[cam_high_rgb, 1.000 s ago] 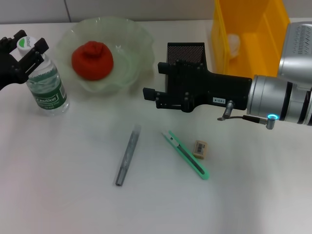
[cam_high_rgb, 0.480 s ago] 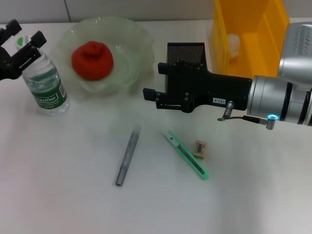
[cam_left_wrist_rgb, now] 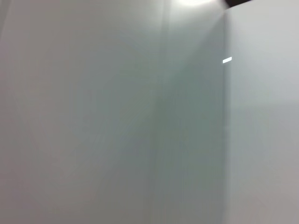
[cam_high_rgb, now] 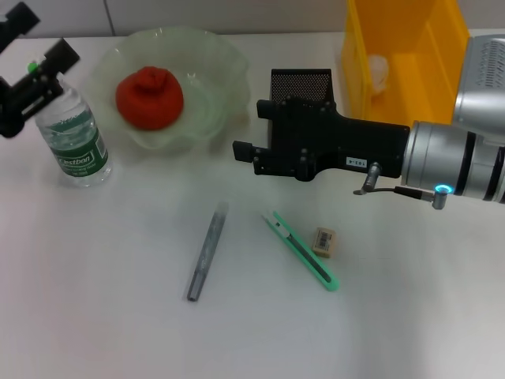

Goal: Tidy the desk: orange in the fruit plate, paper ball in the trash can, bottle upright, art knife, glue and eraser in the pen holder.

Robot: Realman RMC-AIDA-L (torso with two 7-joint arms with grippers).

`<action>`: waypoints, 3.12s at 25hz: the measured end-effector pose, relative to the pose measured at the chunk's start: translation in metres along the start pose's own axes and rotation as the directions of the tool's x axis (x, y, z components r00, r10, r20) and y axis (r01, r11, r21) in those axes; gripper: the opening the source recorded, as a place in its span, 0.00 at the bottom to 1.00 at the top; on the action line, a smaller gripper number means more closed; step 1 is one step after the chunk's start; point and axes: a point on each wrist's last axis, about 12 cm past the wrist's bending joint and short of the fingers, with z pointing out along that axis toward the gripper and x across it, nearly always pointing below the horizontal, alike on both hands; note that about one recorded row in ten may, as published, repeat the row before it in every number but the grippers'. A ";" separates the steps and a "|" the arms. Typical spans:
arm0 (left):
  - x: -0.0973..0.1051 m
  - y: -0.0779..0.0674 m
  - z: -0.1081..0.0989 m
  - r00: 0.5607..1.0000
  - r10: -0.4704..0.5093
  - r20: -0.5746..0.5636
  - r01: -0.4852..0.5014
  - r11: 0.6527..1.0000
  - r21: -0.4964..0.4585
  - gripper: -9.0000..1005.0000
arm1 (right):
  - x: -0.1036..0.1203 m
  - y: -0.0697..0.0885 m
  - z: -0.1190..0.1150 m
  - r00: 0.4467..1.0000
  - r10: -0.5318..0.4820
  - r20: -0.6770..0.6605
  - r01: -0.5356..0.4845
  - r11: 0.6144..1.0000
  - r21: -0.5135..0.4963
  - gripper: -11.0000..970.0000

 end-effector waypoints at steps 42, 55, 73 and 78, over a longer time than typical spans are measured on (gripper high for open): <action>0.040 -0.036 0.042 0.907 -0.107 -0.407 0.267 0.895 0.358 0.78 | -0.008 0.019 -0.116 0.995 0.053 0.081 -0.044 0.994 -0.104 0.83; 0.046 -0.036 0.036 0.899 -0.118 -0.421 0.269 0.908 0.320 0.77 | -0.133 -0.008 -0.043 0.685 0.251 -0.684 -0.237 0.964 0.117 0.81; 0.048 -0.037 0.034 0.894 -0.114 -0.432 0.269 0.910 0.315 0.77 | -0.101 -0.007 0.070 0.439 0.190 -0.878 -0.105 0.982 0.160 0.79; 0.048 -0.037 0.035 0.895 -0.114 -0.430 0.267 0.911 0.315 0.77 | -0.087 -0.005 0.077 0.446 0.190 -0.875 -0.123 0.981 0.150 0.79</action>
